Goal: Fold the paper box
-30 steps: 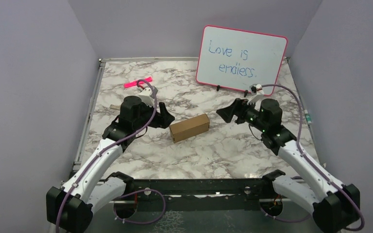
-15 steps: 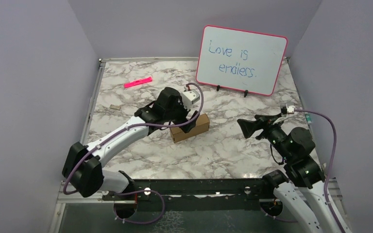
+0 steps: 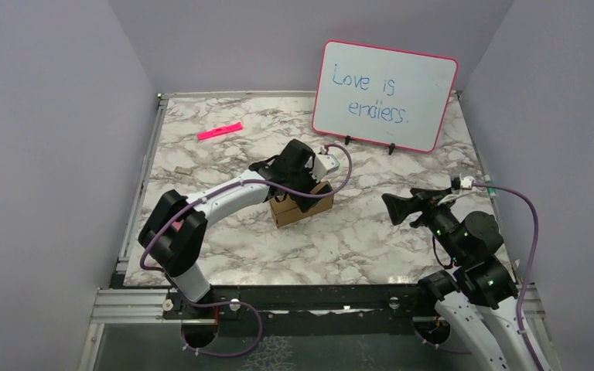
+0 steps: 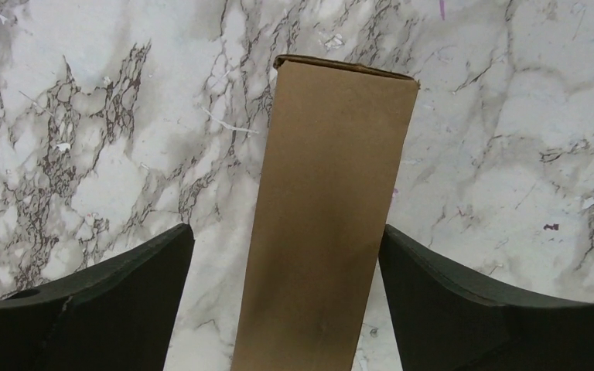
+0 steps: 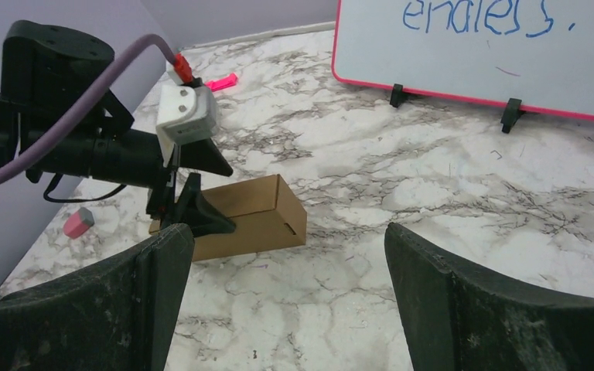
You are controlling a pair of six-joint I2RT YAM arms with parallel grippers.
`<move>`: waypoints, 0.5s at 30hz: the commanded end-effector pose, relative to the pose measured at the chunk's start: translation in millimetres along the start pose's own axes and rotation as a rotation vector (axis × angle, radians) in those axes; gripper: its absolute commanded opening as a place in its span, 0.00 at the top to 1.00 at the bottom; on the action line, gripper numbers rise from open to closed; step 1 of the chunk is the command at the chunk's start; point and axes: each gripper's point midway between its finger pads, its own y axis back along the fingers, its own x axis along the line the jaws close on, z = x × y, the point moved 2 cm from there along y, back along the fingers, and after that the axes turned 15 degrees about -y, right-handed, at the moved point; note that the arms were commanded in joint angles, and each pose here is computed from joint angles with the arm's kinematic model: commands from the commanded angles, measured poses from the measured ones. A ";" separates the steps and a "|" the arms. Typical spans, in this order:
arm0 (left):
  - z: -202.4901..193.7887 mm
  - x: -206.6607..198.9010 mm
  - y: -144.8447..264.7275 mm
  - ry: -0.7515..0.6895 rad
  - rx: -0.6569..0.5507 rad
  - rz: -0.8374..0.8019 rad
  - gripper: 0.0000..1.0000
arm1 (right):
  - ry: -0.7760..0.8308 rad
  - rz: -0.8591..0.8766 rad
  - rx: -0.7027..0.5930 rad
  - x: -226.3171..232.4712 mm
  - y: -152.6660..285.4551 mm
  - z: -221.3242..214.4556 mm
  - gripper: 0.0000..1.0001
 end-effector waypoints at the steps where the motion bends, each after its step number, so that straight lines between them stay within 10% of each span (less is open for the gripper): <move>1: 4.6 7.6 -1.5 -0.071 0.026 0.040 0.18 | 0.012 -0.019 -0.011 -5.1 2.0 -0.9 0.01; 7: 15.0 2.4 2.9 -0.176 0.036 0.095 0.47 | 0.009 -0.030 -0.014 -7.1 2.2 -1.2 0.02; 15: 42.3 4.6 8.9 -0.440 -0.001 0.304 0.56 | -0.002 -0.043 -0.070 -9.3 8.8 6.1 0.02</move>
